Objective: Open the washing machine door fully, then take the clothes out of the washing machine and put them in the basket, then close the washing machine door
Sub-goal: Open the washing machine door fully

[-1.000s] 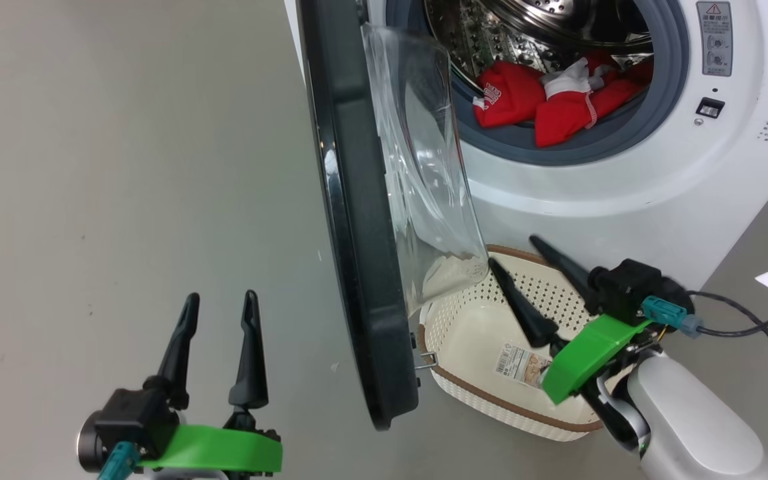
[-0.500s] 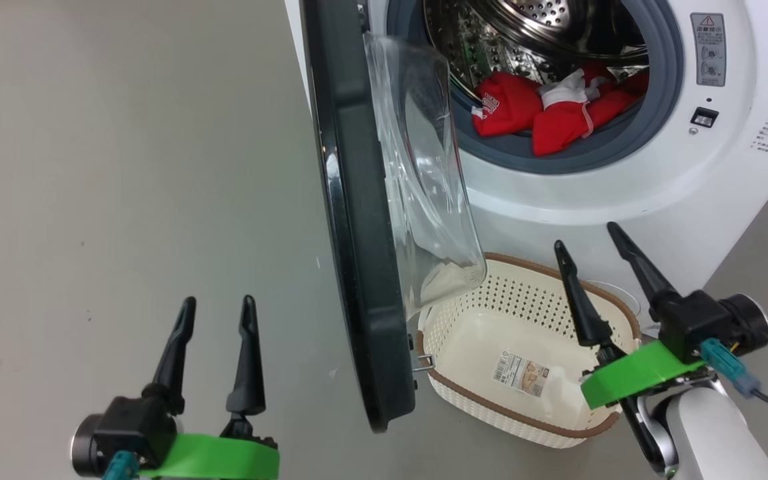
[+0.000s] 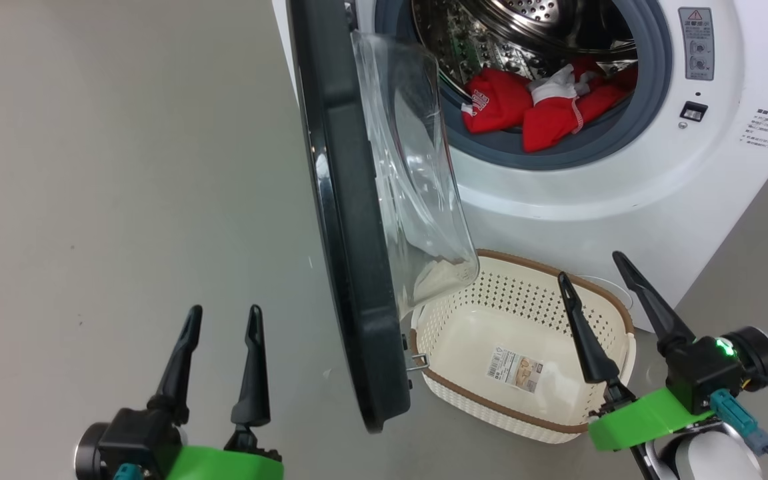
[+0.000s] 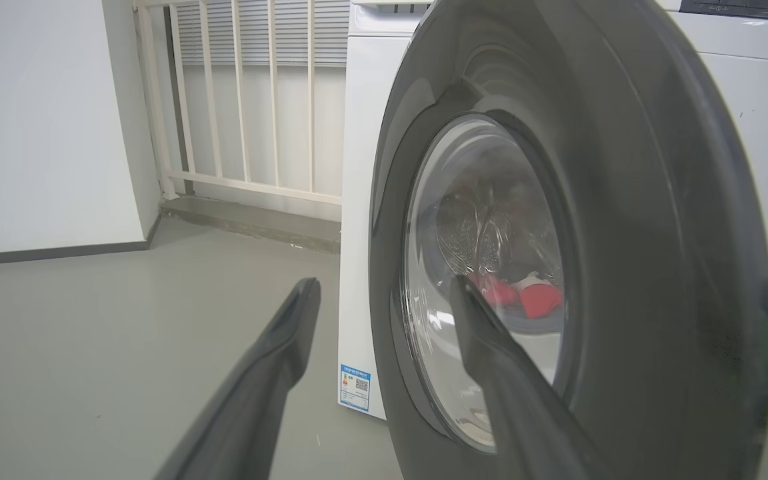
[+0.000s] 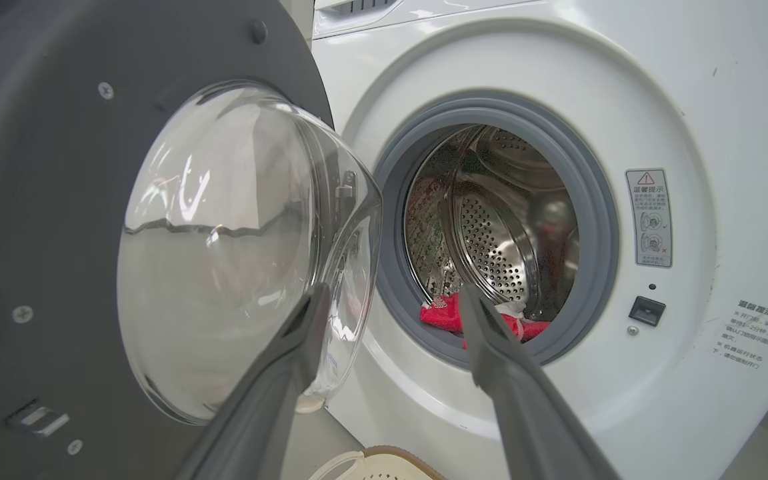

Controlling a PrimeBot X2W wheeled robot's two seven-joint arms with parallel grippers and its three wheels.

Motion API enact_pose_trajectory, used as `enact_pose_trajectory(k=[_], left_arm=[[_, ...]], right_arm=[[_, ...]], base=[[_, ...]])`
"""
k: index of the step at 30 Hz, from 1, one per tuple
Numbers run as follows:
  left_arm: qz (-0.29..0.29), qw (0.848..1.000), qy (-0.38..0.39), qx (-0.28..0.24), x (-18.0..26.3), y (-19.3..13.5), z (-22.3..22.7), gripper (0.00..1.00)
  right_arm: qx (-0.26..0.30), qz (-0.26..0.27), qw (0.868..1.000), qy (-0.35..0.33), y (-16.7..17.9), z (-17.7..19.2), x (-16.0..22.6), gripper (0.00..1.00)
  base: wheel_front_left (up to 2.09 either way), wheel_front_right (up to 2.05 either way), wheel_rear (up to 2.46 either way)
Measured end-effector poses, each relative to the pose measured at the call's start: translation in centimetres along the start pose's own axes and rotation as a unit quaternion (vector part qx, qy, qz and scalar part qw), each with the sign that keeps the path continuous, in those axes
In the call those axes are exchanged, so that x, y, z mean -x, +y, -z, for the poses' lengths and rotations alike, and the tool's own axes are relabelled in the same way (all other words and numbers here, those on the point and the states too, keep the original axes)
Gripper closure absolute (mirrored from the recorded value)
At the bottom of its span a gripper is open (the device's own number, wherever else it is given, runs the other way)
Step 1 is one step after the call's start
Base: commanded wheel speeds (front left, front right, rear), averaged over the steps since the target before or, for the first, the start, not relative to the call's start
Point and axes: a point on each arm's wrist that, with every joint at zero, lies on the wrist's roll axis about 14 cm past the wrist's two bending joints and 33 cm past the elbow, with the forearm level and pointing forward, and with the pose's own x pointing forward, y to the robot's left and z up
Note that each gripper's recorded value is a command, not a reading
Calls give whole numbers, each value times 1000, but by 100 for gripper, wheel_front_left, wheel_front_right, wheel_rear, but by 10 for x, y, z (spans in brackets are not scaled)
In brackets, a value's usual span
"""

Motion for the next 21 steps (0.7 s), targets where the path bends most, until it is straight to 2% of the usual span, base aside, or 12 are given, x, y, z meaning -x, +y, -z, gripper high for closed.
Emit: enact_pose_trajectory(k=[8,21], left_arm=[[0,1000,5,1,2,-2,4,0],[-3,1000,19,-3,2,-2,13,0]], right_arm=[[-8,15,1000,22,-5,12,18,0],[-19,23,999,22,-9,12,21,0]], base=[[0,0,0],[0,0,0]])
